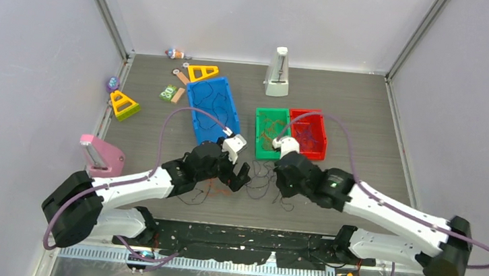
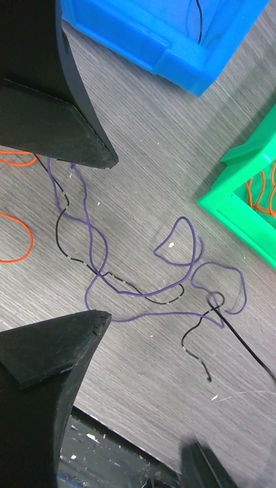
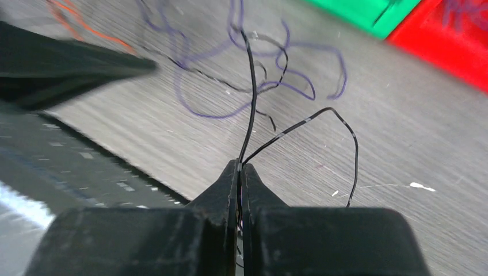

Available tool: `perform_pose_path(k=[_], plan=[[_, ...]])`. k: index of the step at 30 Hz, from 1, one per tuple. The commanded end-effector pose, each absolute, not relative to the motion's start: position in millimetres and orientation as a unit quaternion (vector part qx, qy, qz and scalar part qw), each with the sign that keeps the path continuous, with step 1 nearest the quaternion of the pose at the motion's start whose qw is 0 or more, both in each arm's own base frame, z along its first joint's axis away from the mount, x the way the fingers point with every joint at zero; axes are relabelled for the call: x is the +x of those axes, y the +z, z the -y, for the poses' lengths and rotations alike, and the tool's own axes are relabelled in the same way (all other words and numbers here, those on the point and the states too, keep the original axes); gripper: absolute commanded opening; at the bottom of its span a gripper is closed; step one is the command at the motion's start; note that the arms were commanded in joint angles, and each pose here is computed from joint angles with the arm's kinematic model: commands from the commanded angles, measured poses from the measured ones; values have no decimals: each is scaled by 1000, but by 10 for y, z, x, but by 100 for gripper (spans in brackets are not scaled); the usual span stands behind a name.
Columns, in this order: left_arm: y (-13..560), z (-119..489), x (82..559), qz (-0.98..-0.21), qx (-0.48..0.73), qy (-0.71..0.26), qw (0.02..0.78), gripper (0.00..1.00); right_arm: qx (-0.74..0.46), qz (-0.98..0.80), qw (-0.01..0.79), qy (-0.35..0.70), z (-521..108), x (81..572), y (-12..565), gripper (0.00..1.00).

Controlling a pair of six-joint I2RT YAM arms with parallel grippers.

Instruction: Untangle the cables

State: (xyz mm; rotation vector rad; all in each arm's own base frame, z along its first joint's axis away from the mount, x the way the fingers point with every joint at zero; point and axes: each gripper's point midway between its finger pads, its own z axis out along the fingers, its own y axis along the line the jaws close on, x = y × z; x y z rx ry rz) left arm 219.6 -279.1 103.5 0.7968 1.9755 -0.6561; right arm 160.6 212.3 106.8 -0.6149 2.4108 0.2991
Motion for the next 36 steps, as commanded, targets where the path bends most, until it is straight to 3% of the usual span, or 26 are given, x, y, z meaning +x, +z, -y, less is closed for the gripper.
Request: perform_pose_path(k=[1,12,26,31,32,36], plan=[[1240,2929,2213,-769,335,-293,458,94,-239,-899,336,150,-2006,1481,1868,5],[1419,2770,2180,-738,309,-303,517,97,-218,-840,462,183,-2105,1801,3069,5],[1766,3142,1930,-651,360,-414,525,100,-241,-820,444,268,-2445,1674,3194,5],[1688,3406,1902,-661,370,-452,471,99,-243,-816,443,280,-2468,1643,3205,5],[1657,3451,1932,-669,365,-454,462,97,-244,-815,444,283,-2470,1638,3214,5],[1498,3598,1972,-697,362,-459,415,64,-234,-809,458,285,-2405,1640,3288,5]])
